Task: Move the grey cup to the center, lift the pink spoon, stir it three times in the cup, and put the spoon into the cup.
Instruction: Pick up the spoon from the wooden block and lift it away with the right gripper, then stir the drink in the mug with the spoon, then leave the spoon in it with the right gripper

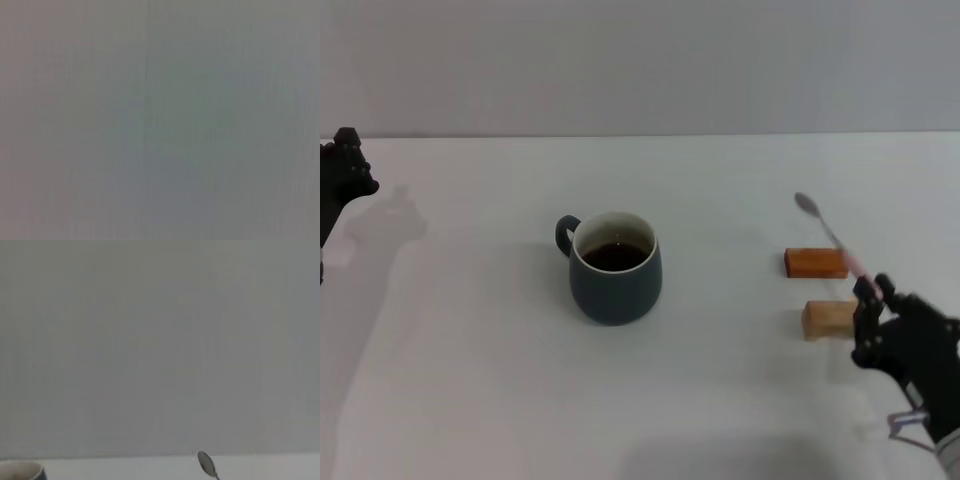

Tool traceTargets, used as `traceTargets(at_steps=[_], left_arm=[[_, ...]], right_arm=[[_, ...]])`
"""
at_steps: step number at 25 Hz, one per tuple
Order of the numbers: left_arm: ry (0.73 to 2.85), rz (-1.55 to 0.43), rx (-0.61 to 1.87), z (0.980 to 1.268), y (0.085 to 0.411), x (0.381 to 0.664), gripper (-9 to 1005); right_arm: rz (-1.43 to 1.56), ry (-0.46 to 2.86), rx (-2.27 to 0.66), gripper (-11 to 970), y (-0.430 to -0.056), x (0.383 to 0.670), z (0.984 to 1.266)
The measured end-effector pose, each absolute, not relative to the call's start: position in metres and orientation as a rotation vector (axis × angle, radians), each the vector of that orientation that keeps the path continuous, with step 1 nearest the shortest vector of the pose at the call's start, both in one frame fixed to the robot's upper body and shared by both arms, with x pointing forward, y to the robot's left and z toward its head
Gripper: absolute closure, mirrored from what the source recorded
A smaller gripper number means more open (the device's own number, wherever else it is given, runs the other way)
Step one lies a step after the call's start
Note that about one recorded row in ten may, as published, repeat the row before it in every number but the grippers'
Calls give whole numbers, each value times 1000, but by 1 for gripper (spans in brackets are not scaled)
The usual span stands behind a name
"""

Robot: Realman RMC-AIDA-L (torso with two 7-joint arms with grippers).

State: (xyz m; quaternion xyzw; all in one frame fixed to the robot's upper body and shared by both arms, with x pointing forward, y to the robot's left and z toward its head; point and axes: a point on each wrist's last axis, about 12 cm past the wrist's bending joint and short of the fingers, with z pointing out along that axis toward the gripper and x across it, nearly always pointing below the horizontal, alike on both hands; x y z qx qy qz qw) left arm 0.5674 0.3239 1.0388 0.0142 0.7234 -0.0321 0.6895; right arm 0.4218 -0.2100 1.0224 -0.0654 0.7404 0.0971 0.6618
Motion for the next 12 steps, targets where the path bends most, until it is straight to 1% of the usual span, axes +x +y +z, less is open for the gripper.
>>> traceTargets(at_steps=[4, 5, 6, 7, 9, 10, 11, 12], left_arm=[[1620, -73, 26, 1039, 324, 567, 994], [1620, -73, 26, 1039, 324, 567, 994], [1621, -73, 25, 1038, 324, 567, 994], [1621, -73, 25, 1038, 324, 567, 995], [1622, -72, 23, 1038, 325, 567, 995], [1622, -72, 23, 1038, 325, 567, 995], [1623, -71, 22, 1038, 325, 567, 995], [1623, -71, 22, 1038, 325, 567, 995]], right_arm=[[201, 1663, -175, 841, -215, 431, 1052], [218, 1657, -191, 841, -217, 437, 1068], [227, 1656, -207, 841, -216, 440, 1075], [227, 1656, -207, 841, -216, 440, 1075], [239, 1665, -266, 841, -215, 449, 1095], [239, 1665, -266, 841, -215, 449, 1095], [239, 1675, -316, 841, -213, 455, 1109], [239, 1675, -316, 841, -213, 455, 1109]])
